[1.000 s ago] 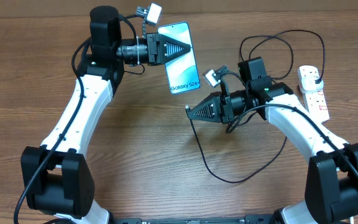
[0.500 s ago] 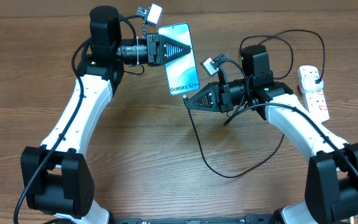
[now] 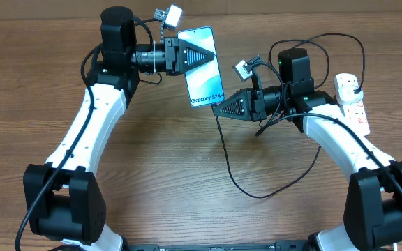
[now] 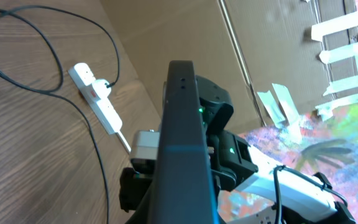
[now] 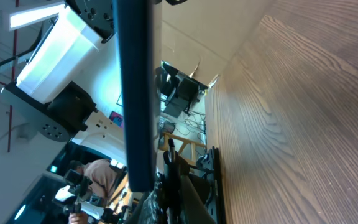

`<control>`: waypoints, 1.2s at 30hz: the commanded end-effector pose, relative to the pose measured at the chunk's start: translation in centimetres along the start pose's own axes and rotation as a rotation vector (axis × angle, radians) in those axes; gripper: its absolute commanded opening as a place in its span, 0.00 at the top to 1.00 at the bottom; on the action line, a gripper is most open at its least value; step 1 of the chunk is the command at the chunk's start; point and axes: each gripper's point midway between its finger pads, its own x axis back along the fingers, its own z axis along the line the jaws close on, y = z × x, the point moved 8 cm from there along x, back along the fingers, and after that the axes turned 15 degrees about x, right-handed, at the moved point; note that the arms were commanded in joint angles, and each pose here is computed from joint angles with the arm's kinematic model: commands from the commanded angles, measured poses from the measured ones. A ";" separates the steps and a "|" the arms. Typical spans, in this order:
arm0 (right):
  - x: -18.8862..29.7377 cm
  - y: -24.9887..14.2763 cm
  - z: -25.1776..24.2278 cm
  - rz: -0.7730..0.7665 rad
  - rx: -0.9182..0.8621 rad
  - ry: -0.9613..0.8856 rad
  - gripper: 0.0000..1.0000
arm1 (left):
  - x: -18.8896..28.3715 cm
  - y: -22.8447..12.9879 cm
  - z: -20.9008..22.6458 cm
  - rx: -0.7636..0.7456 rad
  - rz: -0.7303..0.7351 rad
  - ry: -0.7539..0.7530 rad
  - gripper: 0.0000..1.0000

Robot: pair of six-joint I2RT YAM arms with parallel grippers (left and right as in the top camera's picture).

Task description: Plug charger to phone and switch on socket

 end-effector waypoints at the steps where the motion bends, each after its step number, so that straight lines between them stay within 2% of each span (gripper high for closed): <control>1: -0.4 0.5 0.9 0.010 0.021 0.045 0.96 | 0.7 0.6 -1.4 0.010 -0.088 0.024 0.96; 10: -0.4 0.5 1.0 0.011 0.014 0.064 0.96 | 1.6 0.8 -1.1 0.038 -0.095 0.030 0.96; 36: -0.4 0.5 0.9 0.010 0.022 0.047 0.96 | -0.4 -0.4 -0.8 0.036 -0.036 0.039 0.96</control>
